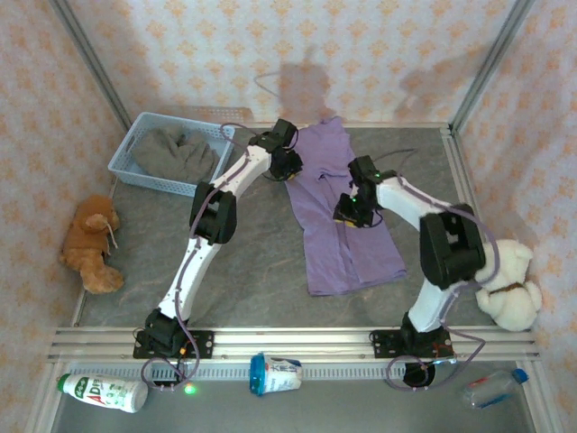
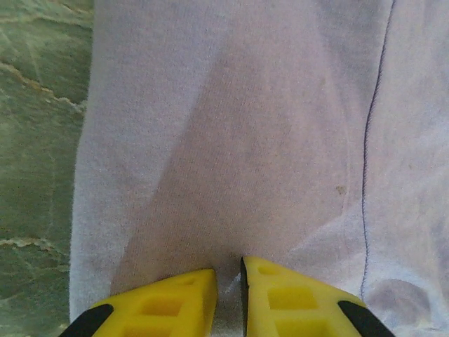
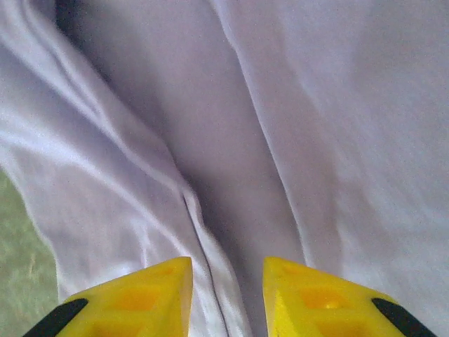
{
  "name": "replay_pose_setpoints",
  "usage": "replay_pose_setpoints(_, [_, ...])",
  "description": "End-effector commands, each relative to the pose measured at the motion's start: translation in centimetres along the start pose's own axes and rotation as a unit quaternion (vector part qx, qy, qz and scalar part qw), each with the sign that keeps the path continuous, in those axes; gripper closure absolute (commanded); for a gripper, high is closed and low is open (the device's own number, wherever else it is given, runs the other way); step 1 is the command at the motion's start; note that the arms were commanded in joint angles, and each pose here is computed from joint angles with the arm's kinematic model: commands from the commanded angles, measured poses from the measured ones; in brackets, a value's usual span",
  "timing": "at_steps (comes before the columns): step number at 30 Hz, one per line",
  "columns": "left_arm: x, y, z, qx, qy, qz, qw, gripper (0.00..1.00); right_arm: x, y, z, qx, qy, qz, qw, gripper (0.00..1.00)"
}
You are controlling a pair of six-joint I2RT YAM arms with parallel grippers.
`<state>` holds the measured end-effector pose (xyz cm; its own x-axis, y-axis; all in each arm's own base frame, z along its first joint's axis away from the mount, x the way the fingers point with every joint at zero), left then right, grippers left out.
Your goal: Fold and stack the mixed laundry pile
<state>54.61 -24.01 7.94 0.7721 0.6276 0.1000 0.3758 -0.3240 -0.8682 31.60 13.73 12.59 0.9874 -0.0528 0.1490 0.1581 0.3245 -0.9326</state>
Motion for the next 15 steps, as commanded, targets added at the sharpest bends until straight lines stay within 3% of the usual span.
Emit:
replay_pose_setpoints(1, [0.4,1.1,4.0,0.076,-0.015,0.009,0.997,0.80,-5.5,-2.4,-0.9,-0.020,-0.020,0.046,0.999,0.65])
replay_pose_setpoints(7, [0.6,0.8,3.5,0.069,-0.015,0.005,0.997,0.79,-12.6,-2.8,-1.6,-0.010,-0.007,0.093,0.996,0.64])
replay_pose_setpoints(15, [0.3,0.7,4.3,0.090,-0.009,0.010,0.996,0.79,-15.5,0.0,-0.9,-0.005,-0.026,0.128,0.991,0.64])
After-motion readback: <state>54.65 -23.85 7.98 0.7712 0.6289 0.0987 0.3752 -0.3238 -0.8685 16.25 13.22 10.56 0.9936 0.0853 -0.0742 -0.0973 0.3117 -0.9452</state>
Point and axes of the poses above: each hand's point on the last joint's axis, 136 mm out from that joint toward the fingers, its own y axis out along the fingers, its own z axis along the line the jaws close on, x = y × z, the point moved 6 cm from there along -y, back along the fingers, and after that the axes turned 10 degrees about -y, right-handed, at the moved point
